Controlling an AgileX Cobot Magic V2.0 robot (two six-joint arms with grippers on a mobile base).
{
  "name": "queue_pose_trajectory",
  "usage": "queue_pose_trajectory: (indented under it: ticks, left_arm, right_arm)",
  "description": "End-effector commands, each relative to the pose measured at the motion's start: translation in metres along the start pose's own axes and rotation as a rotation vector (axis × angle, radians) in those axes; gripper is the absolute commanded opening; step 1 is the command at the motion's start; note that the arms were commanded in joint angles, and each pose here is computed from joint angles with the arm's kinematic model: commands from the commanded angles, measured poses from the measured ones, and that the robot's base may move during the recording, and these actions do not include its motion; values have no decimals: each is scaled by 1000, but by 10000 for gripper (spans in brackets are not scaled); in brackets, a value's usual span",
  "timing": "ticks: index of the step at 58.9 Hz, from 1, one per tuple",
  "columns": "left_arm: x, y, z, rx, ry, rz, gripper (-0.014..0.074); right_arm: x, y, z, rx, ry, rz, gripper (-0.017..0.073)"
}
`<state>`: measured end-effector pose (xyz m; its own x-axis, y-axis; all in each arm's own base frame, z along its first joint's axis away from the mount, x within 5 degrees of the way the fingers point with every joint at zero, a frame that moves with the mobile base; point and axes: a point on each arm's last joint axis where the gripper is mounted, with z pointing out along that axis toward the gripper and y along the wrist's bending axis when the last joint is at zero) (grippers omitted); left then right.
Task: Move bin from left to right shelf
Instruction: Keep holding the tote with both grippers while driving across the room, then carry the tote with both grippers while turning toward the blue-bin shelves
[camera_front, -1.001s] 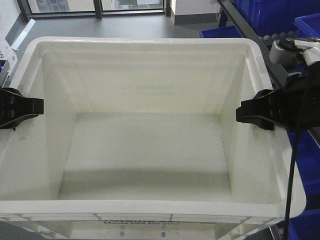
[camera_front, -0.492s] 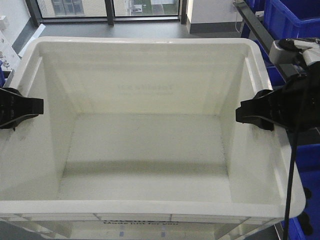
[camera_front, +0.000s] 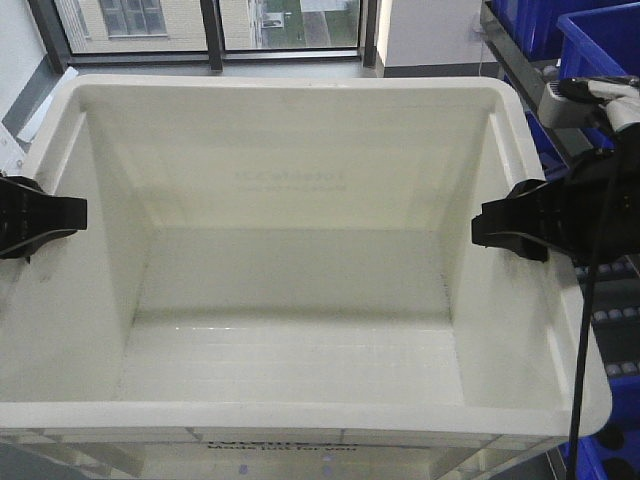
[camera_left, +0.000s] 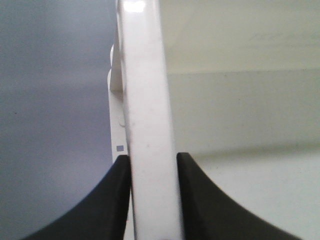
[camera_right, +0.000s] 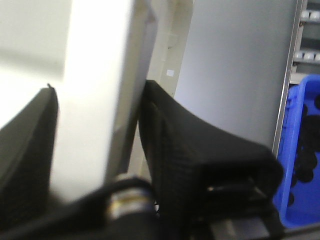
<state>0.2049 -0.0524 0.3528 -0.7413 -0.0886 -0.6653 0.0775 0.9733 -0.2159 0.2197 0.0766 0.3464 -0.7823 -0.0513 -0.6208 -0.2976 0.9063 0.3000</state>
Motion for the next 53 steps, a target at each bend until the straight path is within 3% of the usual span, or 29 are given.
queue_pose_trajectory:
  ticks: [1, 53]
  left_arm:
    - [-17, -6, -18, 40, -178, 40, -6]
    - [-17, -6, -18, 40, -177, 40, -6]
  right_arm:
    - [-14, 8, -21, -27, -142, -43, -5]
    - [-14, 8, -21, -28, -143, -42, -5]
